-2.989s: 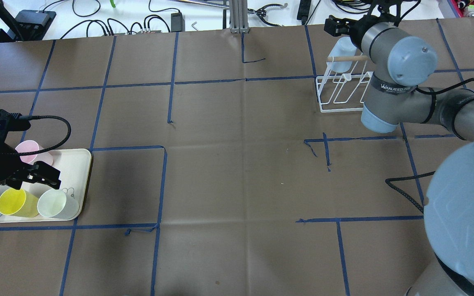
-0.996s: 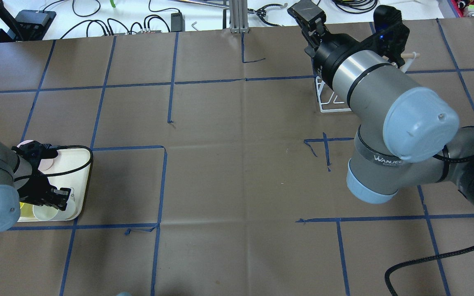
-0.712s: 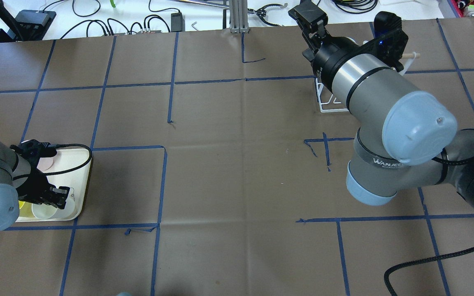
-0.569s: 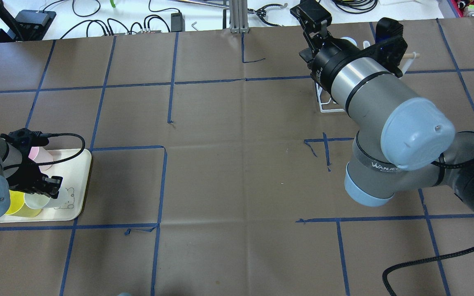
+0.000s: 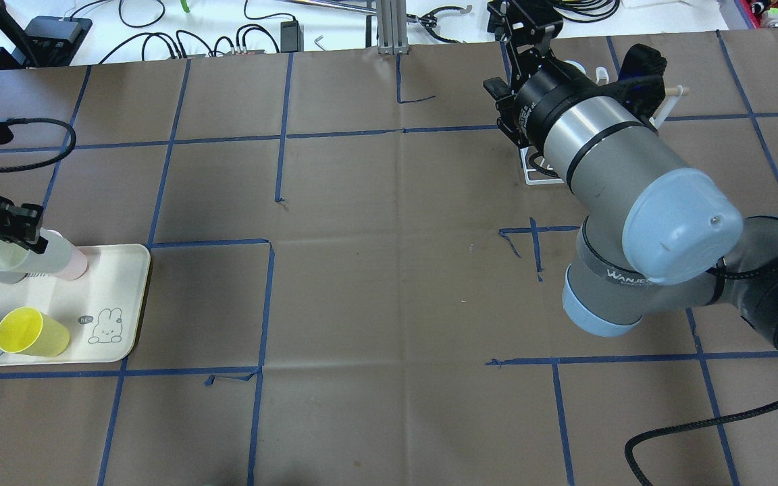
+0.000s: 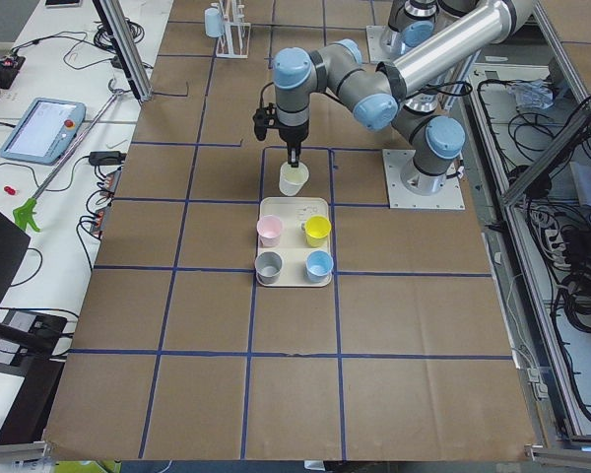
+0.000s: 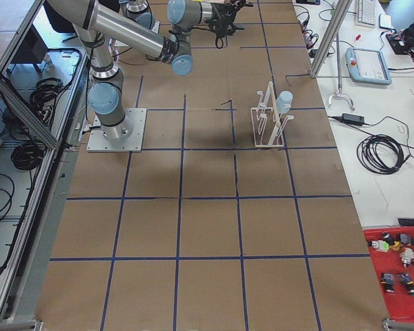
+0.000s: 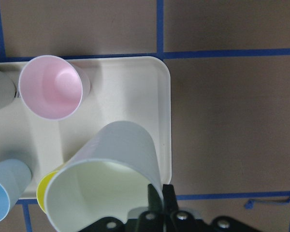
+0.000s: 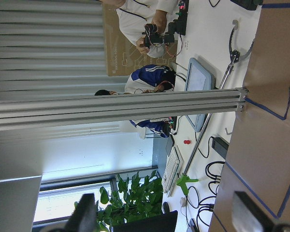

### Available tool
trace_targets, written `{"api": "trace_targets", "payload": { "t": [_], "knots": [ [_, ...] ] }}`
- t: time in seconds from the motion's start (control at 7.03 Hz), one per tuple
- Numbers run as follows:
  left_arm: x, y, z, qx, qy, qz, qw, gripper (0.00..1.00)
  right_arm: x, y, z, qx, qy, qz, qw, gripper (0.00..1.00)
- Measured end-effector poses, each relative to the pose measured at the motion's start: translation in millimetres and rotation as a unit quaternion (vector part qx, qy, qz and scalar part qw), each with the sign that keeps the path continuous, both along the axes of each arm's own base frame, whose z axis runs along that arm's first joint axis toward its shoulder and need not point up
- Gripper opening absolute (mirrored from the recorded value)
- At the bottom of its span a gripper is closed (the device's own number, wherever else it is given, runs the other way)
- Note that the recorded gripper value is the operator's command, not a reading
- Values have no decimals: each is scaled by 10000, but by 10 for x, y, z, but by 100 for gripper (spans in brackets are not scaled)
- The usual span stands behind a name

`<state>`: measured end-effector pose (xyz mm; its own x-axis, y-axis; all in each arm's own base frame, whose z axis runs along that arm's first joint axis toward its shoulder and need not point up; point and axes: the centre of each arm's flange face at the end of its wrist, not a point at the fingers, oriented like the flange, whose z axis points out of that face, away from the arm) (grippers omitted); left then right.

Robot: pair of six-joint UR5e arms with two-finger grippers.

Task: Transfer IKEA cup to right arm and place on rack

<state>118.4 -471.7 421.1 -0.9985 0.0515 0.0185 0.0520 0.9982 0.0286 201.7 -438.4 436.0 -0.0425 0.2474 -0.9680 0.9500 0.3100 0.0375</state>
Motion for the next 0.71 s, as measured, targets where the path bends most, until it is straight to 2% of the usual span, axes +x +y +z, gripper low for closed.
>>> {"api": "trace_targets", "payload": {
  "t": [0.43,0.57,0.71],
  "knots": [
    [-210,-884,596,-253,7,-575,9980,0,-3,-21,-20,58,18,-28,10000,100],
    [-444,-1164,688,-511,209,-825,9951,0,-3,-31,-27,66,16,-29,10000,100],
    [-684,-1357,743,-892,630,-1000,9890,0,-2,-36,-29,70,12,-29,10000,100]
  ]
}}
